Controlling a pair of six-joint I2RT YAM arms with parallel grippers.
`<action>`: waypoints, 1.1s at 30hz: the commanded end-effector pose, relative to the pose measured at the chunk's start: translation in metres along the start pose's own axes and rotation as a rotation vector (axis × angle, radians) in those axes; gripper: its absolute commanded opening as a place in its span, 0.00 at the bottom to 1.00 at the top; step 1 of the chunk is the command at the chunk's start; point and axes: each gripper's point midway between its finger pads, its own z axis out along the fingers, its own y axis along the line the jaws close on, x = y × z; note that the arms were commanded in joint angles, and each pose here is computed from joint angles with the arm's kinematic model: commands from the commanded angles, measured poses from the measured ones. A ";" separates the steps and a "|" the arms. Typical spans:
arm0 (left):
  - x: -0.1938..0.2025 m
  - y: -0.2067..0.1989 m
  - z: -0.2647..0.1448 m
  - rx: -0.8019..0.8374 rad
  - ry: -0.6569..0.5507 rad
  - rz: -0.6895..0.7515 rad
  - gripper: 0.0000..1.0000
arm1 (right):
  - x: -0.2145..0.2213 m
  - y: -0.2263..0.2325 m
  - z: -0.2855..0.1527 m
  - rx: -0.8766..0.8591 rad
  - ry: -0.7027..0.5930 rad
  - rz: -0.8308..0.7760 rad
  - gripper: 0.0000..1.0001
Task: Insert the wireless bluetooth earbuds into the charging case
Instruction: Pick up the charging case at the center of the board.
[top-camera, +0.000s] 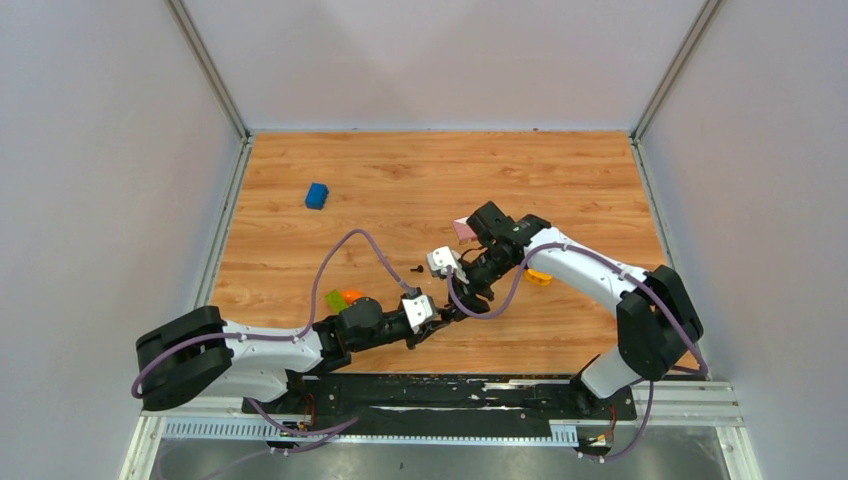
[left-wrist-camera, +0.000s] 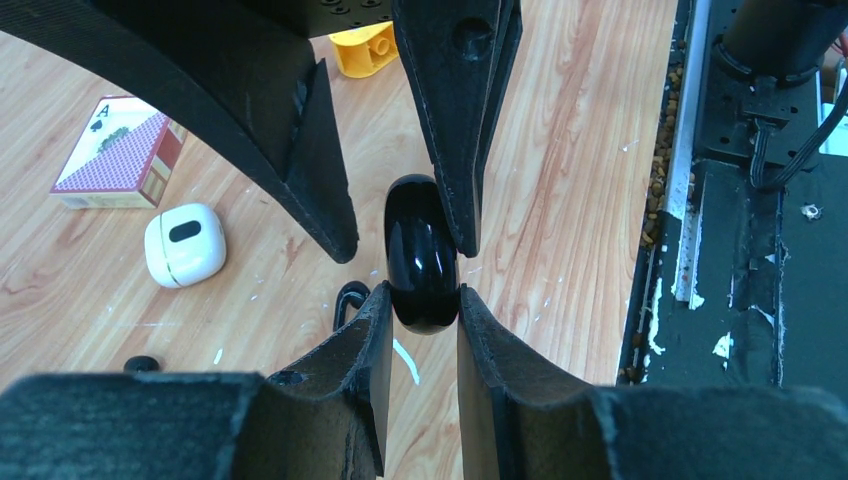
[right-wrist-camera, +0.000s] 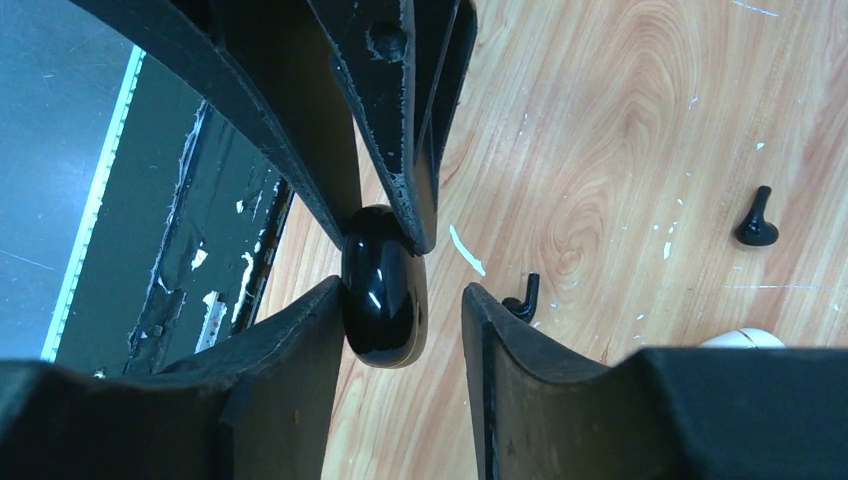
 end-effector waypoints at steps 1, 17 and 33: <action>-0.022 0.001 0.000 -0.002 -0.074 0.028 0.00 | 0.000 -0.003 0.001 -0.004 0.012 -0.027 0.45; -0.028 0.025 -0.010 -0.147 -0.122 -0.006 0.52 | -0.027 -0.003 -0.011 -0.045 -0.091 0.041 0.16; -0.074 0.007 -0.033 0.003 -0.463 -0.171 0.63 | -0.079 0.006 -0.065 -0.140 -0.513 0.140 0.17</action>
